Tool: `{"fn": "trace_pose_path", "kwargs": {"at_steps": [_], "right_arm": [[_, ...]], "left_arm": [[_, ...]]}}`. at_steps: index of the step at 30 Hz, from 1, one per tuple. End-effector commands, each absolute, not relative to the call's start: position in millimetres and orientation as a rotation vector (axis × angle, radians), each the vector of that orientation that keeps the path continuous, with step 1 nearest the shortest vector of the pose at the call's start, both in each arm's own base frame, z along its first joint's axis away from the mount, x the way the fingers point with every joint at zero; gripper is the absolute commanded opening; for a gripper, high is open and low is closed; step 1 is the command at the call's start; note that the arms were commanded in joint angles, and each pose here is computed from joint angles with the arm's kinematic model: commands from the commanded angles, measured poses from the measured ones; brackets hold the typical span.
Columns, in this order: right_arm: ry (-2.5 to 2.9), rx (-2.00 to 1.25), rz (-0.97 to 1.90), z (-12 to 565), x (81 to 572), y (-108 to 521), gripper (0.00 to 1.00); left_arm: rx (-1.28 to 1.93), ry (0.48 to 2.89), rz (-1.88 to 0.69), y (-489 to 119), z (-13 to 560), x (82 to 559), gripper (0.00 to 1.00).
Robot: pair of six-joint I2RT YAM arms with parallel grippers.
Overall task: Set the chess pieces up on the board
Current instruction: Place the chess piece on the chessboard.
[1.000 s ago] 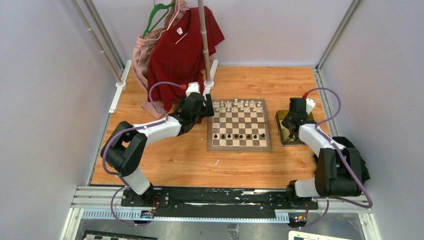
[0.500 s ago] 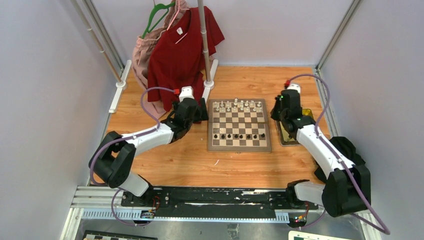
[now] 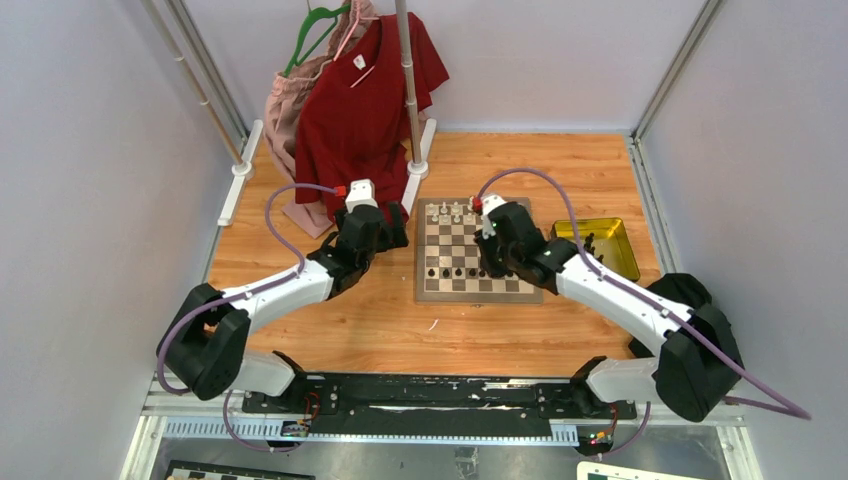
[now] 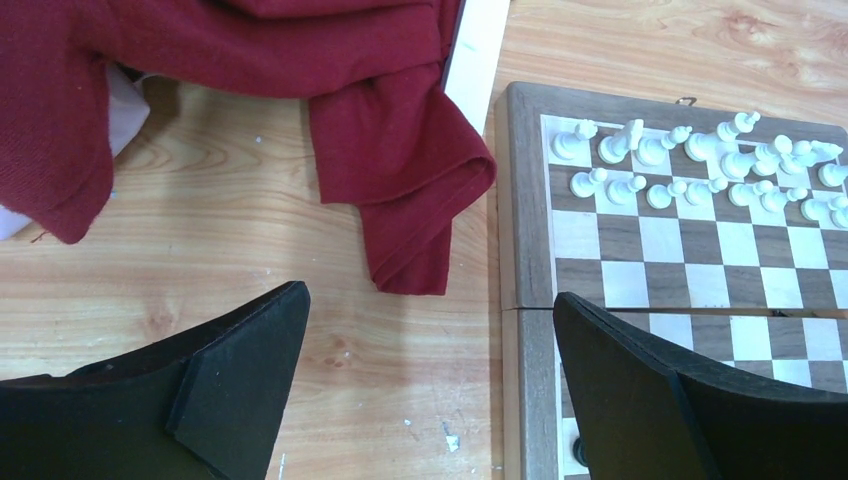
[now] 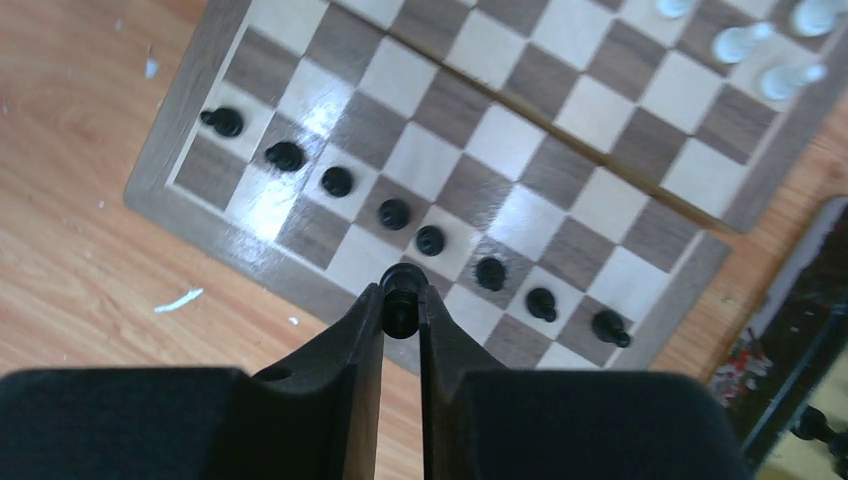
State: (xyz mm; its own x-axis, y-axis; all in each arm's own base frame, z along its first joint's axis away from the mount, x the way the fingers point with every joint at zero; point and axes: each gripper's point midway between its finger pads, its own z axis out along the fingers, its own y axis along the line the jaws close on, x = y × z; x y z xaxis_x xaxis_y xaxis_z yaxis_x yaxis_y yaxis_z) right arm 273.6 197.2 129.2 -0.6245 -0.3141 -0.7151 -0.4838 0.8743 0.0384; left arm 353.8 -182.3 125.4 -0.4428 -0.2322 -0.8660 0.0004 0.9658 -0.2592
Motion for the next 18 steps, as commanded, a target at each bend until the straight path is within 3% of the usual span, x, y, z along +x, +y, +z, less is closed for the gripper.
{"fn": "trace_pose_path", "kwargs": {"at_steps": [1,18], "right_arm": [[2.293,-0.739,0.253,121.9,256.7,213.6,0.0],[2.237,-0.758,0.212,92.0,253.9,225.4,0.0]], "left_arm": [[-0.202,1.982,-0.237,-170.9,134.6,354.2,0.98],[-0.19,1.98,-0.217,-167.6,136.2,353.3,0.98]]}}
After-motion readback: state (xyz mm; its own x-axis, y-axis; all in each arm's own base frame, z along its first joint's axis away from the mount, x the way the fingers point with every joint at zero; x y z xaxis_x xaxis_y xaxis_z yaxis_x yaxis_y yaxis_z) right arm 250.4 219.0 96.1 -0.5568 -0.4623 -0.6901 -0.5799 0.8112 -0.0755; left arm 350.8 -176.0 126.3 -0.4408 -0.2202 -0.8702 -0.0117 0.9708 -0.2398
